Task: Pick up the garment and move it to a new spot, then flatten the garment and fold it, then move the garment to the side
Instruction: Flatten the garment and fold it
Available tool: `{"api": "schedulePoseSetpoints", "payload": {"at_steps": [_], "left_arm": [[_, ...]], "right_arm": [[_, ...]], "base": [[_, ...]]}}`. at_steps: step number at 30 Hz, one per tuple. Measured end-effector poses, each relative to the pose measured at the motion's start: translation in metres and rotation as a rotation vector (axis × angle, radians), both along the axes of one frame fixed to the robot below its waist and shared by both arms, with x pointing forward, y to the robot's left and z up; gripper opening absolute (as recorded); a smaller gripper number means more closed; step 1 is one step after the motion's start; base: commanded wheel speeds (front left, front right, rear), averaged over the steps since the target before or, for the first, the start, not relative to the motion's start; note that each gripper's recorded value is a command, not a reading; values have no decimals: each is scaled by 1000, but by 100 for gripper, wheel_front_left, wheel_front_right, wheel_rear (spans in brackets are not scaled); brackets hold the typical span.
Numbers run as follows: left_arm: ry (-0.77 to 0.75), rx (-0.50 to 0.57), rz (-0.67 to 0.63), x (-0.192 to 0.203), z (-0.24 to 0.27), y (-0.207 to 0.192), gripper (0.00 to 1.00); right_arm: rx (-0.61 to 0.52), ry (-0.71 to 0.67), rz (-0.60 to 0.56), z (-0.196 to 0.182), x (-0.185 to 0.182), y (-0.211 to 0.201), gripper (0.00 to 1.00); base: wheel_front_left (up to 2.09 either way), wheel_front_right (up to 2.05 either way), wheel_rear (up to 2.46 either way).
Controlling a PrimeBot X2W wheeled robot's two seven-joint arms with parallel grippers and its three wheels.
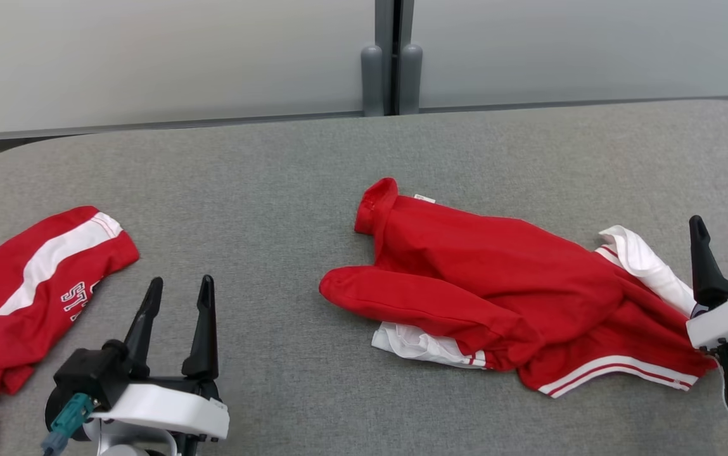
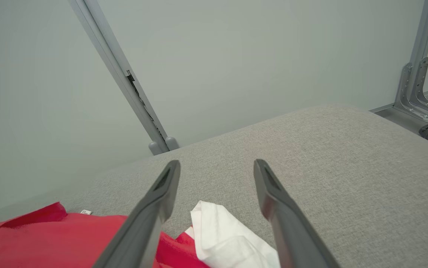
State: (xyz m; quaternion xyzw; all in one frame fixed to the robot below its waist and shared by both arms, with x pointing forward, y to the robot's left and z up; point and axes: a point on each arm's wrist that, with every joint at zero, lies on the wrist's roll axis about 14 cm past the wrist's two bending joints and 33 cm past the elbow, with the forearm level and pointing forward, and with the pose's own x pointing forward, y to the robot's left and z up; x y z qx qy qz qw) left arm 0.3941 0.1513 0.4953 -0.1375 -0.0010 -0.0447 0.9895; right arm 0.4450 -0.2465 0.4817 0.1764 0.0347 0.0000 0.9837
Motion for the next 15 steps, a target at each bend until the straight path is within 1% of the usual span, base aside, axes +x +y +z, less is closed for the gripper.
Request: {"api": "schedulePoseSetpoints", "payload": {"at_steps": [1, 4, 7, 8, 10, 12, 15], "left_arm": [[3, -4, 12, -6, -1, 3, 100], [-7, -8, 25, -10, 3, 6, 100], [-18, -11, 44, -17, 6, 11, 100], [-18, -11, 44, -17, 6, 11, 100], [-36, -12, 55, -21, 11, 14, 100], [-53, -8, 61, -22, 16, 16, 100], [-48, -7, 71, -28, 13, 19, 100]], "right_arm": [[12, -32, -3, 6, -2, 6, 100], [27, -49, -11, 7, -8, 11, 100], [35, -105, -37, 18, -15, 14, 100], [35, -105, -37, 18, -15, 14, 100], [36, -144, -44, 24, -25, 25, 100], [21, -145, -29, 22, -32, 34, 100], [30, -104, 15, 7, -45, 57, 100]], "base": [[0, 0, 0], [0, 0, 0], [0, 0, 0], [0, 0, 0], [0, 0, 0], [0, 0, 0], [0, 0, 0]]}}
